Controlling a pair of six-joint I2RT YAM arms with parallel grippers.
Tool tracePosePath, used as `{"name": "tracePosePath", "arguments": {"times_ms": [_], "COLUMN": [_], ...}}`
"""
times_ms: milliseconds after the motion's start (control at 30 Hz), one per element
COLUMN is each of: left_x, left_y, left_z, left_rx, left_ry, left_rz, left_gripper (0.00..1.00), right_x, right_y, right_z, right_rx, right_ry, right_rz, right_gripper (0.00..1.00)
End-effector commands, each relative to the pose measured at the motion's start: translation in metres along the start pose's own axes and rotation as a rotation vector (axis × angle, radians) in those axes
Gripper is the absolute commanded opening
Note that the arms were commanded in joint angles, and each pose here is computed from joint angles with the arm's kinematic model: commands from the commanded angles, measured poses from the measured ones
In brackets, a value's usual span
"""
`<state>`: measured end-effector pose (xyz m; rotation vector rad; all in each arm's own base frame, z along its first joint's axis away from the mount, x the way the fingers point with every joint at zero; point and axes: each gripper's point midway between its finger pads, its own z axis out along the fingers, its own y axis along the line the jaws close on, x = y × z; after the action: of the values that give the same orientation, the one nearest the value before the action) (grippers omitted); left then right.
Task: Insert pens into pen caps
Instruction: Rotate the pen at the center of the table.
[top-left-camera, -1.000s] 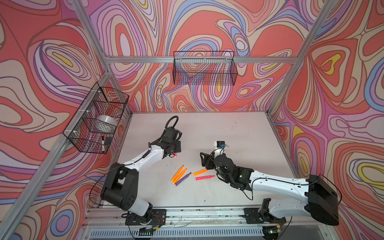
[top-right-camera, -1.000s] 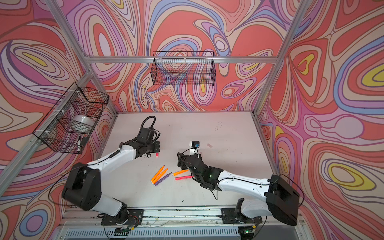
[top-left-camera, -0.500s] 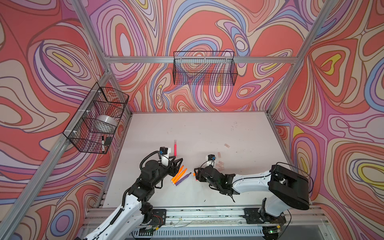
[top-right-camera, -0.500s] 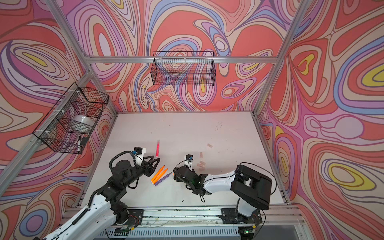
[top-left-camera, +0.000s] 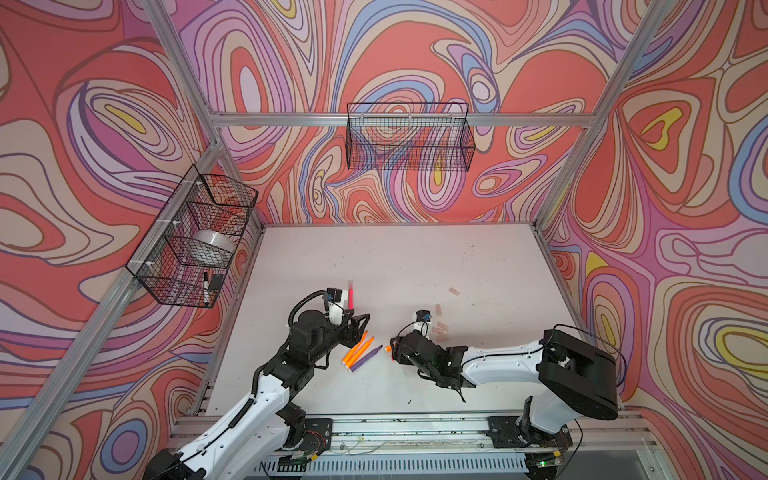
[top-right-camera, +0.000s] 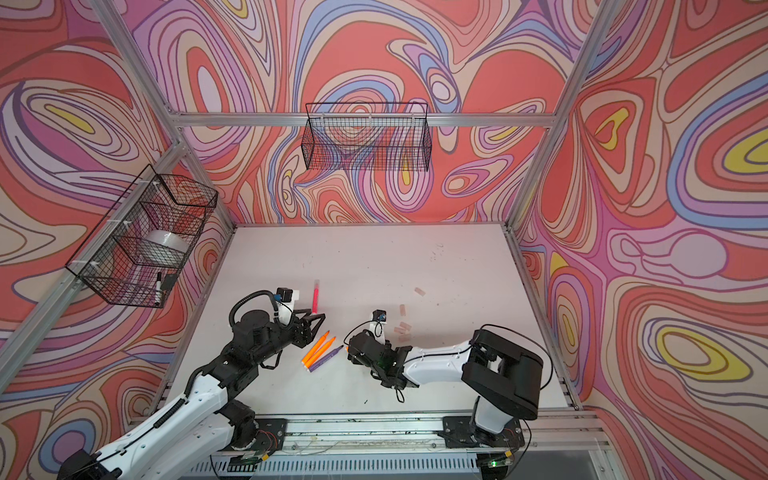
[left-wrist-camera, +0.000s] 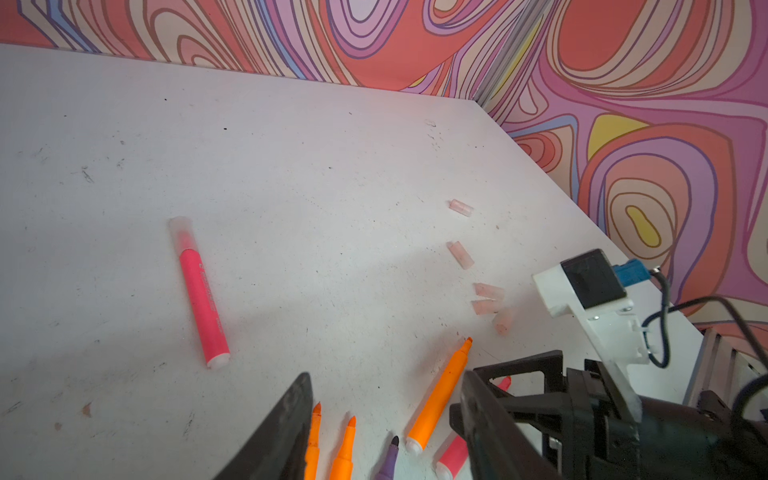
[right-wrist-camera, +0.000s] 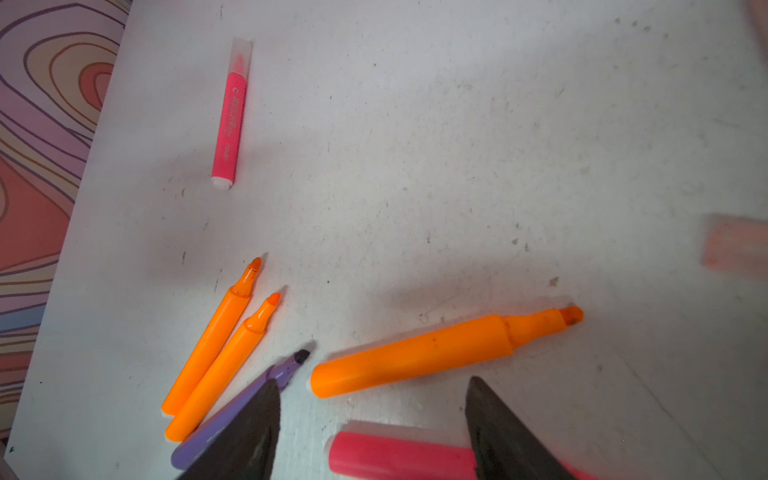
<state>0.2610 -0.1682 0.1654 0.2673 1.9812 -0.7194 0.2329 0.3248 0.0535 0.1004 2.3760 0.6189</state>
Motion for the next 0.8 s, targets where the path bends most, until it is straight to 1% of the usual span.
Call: {"name": "tracePosePath", "arguments": {"times_ms": [0, 167, 400, 767], "left_x": [-0.012, -0.014, -0.017, -0.015], "left_y": [-0.006, -0.004, -0.004, -0.003], "left_z": [-0.001, -0.006, -0.012, -0.015], "left_rx": [0.022, 0.001, -0.005, -0.009], "left_ry": [-0.028, -0.034, -0.055, -0.058], "left_rz": [0.017, 0.032, 0.041, 0.040], "left_gripper": [0.58, 0.59, 0.60, 0.60], "right_x": [0.002, -0.003, -0.013, 0.009], "right_y": [0.000, 0.003, 0.005, -0.009], "right_z": [0.006, 0.012, 0.006, 0.009], "right_rx": [0.052, 0.090, 0.105, 0.119], "right_ry": [0.013, -0.001, -0.021, 0.052], "right_rz": [-0.054, -0.086, -0.094, -0.080], "right_gripper": [0.74, 0.76, 0.78, 0.78]}}
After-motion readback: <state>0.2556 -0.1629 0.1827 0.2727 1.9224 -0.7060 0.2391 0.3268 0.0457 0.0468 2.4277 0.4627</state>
